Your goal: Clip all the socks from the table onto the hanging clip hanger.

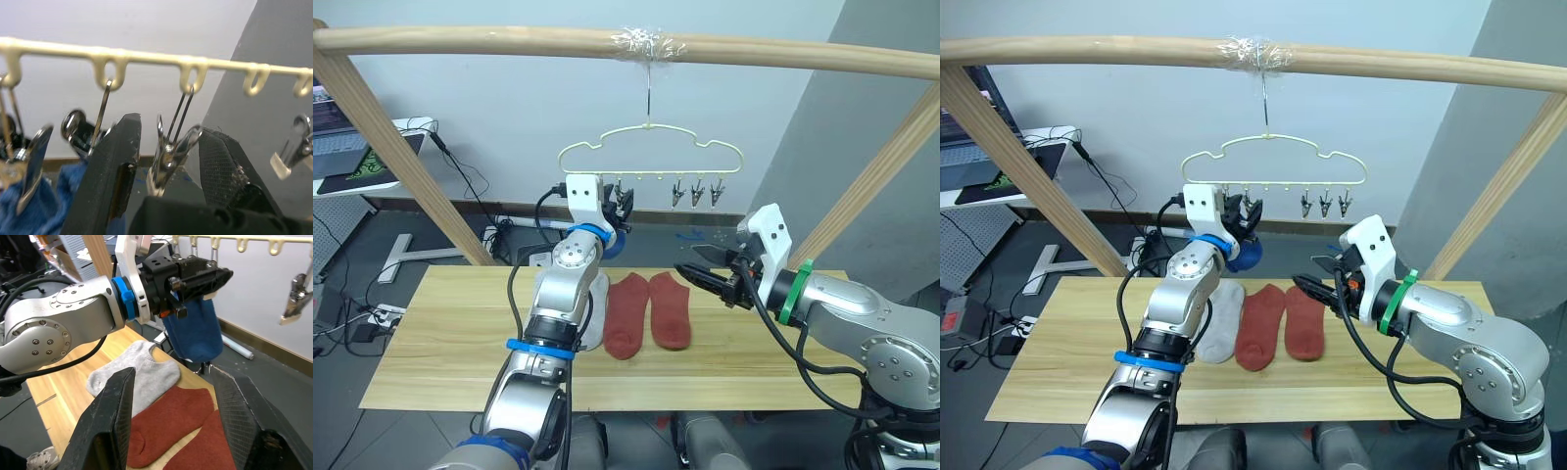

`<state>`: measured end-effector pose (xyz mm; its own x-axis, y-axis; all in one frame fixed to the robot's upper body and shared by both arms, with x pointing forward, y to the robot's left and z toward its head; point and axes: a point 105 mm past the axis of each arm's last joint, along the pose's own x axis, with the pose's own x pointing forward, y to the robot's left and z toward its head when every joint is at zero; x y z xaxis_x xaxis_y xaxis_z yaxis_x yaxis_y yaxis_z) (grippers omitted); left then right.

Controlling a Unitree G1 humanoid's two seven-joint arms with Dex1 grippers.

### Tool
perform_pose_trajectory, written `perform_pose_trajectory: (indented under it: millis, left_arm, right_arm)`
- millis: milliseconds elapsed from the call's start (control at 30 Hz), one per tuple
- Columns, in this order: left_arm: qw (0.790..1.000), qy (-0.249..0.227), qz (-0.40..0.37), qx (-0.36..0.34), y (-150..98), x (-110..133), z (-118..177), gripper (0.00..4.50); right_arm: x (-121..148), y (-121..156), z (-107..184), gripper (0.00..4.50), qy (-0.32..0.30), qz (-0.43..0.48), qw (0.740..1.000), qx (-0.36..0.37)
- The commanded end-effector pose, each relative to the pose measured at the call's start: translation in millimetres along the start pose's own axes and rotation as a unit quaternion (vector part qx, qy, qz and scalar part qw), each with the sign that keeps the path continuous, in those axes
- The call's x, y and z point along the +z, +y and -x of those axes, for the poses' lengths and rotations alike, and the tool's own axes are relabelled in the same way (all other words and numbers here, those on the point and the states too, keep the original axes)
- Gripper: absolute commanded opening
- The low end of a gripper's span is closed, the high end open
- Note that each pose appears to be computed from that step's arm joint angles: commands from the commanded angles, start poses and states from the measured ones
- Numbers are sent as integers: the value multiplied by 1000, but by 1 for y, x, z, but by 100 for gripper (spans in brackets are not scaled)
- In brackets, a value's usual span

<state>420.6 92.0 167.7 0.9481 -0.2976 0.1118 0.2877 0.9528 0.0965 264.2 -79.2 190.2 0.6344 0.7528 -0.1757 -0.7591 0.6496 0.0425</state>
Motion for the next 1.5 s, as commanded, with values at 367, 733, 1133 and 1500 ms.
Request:
perform_pose_trajectory:
  millis: [367,733,1133,1500]
  left_arm:
    - [999,-35,-1,-1,-4,18,-9,213]
    - [999,-33,7,2,1,18,-8,95]
    - [998,-34,53,-7,9,29,-2,7]
    - [964,-16,239,-113,9,58,25,7]
  right_arm:
    - [10,6,2,250,-21,14,1000,-1]
    - [9,6,2,250,-20,12,1000,-4]
    - [10,4,0,250,-18,6,1000,-6]
    - [-17,-23,-15,448,51,-8,995,-89]
